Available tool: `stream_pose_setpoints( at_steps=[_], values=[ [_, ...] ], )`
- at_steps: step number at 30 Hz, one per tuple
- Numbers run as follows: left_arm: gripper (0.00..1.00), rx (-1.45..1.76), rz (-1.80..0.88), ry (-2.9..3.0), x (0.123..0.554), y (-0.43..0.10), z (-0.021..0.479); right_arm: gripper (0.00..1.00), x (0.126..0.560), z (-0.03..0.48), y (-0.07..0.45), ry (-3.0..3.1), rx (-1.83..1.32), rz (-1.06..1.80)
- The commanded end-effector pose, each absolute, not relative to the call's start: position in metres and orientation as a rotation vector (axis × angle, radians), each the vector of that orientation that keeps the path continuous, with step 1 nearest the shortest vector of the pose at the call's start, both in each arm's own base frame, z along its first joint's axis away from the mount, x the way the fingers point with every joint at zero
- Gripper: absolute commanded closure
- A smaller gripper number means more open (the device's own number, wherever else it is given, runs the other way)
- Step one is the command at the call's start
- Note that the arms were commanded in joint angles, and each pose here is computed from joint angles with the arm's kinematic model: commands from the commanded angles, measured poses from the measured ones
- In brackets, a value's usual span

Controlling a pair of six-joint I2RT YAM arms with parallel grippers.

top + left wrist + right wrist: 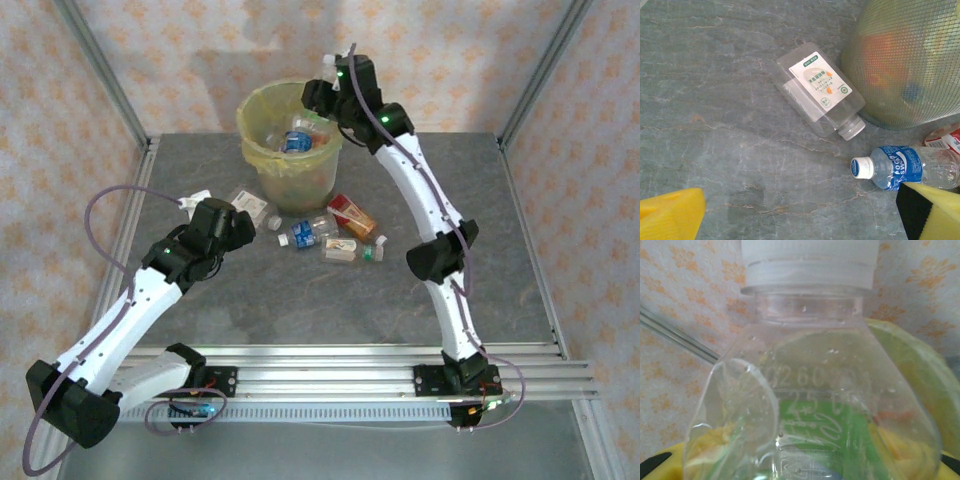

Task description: Put the plastic bottles in the bin

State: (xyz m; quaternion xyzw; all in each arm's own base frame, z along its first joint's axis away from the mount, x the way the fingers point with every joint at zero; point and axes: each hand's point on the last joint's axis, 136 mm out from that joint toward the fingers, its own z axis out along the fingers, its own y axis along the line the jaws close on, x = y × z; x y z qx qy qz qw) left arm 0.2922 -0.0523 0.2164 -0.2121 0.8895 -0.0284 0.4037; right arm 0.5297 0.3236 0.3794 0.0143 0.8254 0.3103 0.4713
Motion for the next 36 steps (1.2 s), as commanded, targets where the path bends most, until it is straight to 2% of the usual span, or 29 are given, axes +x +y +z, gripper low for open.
stream_pose_setpoints(
  at_steps=[1,6,8,13,19,26,34,36],
  values=[
    [0.00,-0.534,-0.074,2.202,0.298,-0.054,0.230,0.67,0.530,0.398,0.351,1.919,-0.053,0.830],
    [0.00,-0.541,-0.084,2.200,0.299,-0.055,0.229,0.61,0.536,0.376,0.368,1.936,-0.090,0.823],
    [0.00,-0.539,-0.085,2.200,0.299,-0.055,0.229,0.56,0.538,0.368,0.371,1.947,-0.095,0.817],
    [0.00,-0.546,-0.093,2.192,0.301,-0.056,0.232,0.34,0.541,0.357,0.370,1.974,-0.095,0.781],
    [0.00,-0.576,-0.089,2.179,0.301,-0.053,0.234,0.16,0.536,0.369,0.359,1.961,-0.103,0.726],
    [0.00,-0.632,-0.046,2.180,0.301,-0.043,0.232,0.14,0.522,0.395,0.343,1.943,-0.117,0.680],
    [0.00,-0.746,-0.051,2.181,0.315,-0.027,0.223,0.00,0.493,0.424,0.312,1.958,-0.094,0.601],
    [0.00,-0.777,-0.063,2.184,0.323,-0.026,0.217,0.01,0.485,0.425,0.301,1.985,-0.073,0.568]
  ],
)
